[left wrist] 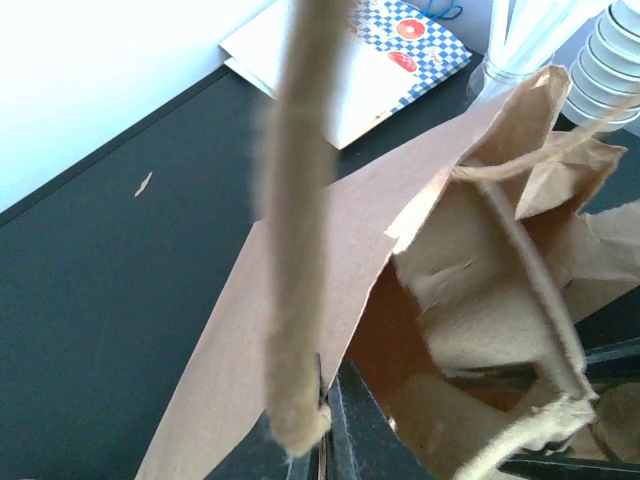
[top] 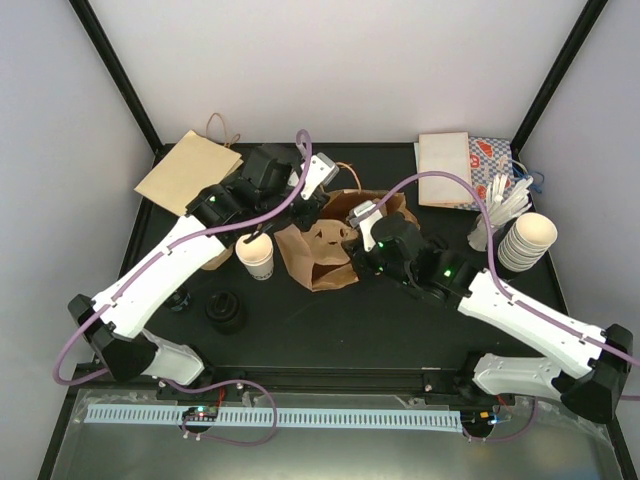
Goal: Pack the takeout coffee
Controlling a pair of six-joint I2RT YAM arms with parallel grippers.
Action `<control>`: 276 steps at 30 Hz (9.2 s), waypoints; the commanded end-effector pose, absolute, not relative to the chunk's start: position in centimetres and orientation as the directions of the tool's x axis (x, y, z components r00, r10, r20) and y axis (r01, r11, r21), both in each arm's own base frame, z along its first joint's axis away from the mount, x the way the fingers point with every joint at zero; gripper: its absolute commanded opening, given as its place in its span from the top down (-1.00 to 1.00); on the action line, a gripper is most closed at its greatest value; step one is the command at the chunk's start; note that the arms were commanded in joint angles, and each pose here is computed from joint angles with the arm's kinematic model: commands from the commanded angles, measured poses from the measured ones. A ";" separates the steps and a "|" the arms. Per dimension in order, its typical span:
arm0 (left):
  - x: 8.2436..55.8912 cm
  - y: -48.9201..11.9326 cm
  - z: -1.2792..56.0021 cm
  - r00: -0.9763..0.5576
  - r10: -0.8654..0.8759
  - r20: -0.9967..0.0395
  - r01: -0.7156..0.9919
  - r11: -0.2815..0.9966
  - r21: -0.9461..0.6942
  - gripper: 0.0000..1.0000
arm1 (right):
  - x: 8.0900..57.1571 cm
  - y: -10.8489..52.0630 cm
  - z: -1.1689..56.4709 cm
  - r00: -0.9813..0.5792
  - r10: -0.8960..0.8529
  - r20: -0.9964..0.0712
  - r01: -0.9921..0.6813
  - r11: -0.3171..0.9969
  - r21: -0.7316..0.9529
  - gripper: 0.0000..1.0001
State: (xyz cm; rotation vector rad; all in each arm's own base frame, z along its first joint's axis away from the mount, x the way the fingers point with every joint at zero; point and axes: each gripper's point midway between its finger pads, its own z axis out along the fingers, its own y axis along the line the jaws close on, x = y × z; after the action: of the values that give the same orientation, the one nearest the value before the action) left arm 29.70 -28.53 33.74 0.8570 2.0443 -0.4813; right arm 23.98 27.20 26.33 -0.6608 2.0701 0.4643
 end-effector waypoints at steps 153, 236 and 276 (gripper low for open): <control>15.2 -32.4 36.3 0.056 0.338 -0.939 0.973 0.192 0.127 0.97 | 26.1 23.9 10.4 -0.553 -0.400 -0.731 -0.425 0.890 -0.165 0.31; 12.7 -31.1 36.1 0.180 0.347 -0.921 0.959 0.148 0.243 0.96 | 20.4 26.1 12.0 -0.350 -0.482 -0.803 -0.661 0.735 -0.152 -1.00; 15.2 -28.8 33.4 0.316 0.508 -0.801 0.886 0.144 0.441 0.97 | 17.9 30.3 15.2 -0.234 -0.695 -0.679 -0.818 0.519 -0.250 -0.95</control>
State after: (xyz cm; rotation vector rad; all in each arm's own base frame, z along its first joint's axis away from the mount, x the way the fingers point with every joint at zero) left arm 15.76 -29.25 33.06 1.4945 1.3816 -0.4432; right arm 18.40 29.91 15.80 -1.1291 2.0143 0.3020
